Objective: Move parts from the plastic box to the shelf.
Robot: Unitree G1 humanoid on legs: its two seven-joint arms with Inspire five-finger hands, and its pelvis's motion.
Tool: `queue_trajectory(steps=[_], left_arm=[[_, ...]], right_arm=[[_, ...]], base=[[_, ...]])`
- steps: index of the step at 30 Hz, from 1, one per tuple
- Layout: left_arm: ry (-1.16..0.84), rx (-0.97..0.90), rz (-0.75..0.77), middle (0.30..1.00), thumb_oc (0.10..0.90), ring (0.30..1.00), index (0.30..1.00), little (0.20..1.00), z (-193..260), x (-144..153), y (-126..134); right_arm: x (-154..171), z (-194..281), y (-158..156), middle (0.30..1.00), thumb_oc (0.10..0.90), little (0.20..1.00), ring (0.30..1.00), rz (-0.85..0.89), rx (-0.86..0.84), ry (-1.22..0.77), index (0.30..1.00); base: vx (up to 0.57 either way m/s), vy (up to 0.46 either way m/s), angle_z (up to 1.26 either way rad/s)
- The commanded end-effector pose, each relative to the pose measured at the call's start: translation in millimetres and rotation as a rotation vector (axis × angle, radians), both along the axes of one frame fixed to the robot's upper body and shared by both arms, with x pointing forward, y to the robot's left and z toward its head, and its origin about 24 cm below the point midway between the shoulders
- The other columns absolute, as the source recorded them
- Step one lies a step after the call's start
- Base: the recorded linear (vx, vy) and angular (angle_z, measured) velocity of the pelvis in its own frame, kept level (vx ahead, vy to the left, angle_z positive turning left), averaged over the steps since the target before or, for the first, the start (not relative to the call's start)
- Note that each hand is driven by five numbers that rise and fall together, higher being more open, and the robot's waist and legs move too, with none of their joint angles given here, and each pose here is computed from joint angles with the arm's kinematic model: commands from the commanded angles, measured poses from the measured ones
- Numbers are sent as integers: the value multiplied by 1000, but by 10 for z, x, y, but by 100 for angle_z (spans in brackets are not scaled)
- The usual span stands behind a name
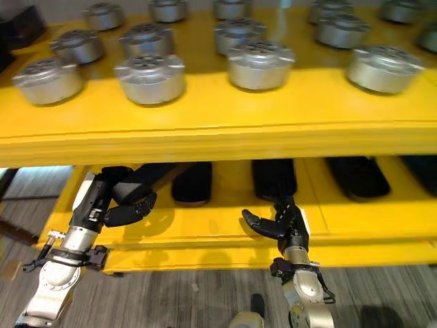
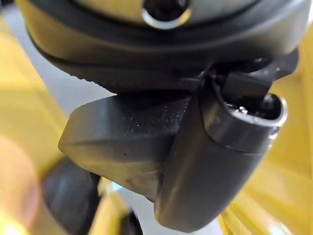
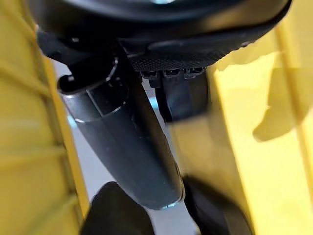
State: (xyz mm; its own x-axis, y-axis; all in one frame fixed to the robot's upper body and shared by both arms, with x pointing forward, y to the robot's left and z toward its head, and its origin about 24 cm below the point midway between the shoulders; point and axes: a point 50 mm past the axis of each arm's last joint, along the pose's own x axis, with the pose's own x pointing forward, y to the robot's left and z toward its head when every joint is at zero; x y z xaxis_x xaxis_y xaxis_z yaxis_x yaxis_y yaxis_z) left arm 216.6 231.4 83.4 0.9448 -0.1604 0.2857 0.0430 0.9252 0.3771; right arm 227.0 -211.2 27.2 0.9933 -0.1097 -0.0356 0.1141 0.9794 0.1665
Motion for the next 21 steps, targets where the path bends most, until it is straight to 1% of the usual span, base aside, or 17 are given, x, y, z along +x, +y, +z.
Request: queue_trajectory(steps=[1, 4, 8, 11, 14, 15, 21], left_arm=[[-447, -98, -101, 300, 400, 300, 300, 300, 853, 77, -94], [-462, -104, -110, 300, 400, 300, 300, 300, 879, 169, -142], [-478, -98, -70, 300, 400, 300, 300, 300, 823, 157, -158], [-491, -85, -9, 300, 400, 300, 300, 300, 818, 130, -108], [-535, -54, 89, 300, 400, 300, 300, 300, 845, 114, -39], [-558, -67, 138, 300, 400, 300, 300, 300, 866, 101, 20], [-666, -66, 245, 300, 400, 300, 300, 300, 967, 15, 118]], right_arm=[[136, 530, -116, 1000, 900, 1000, 1000, 11, -104, -260, 1000], [95, 526, -183, 1000, 900, 1000, 1000, -8, -108, -262, 1000], [46, 508, -222, 1000, 900, 1000, 1000, -8, -132, -251, 1000], [10, 468, -266, 1000, 900, 1000, 1000, -17, -132, -228, 1000], [-11, 436, -255, 1000, 900, 1000, 1000, -18, -129, -211, 1000], [-22, 424, -242, 1000, 900, 1000, 1000, -19, -125, -203, 1000], [-36, 367, -184, 1000, 900, 1000, 1000, -10, -108, -171, 1000]], base=[[-7, -96, -17], [-4, -72, 24], [98, -1, 6], [95, 15, 3], [54, 5, 0], [36, 9, -2], [0, -1, 2]])
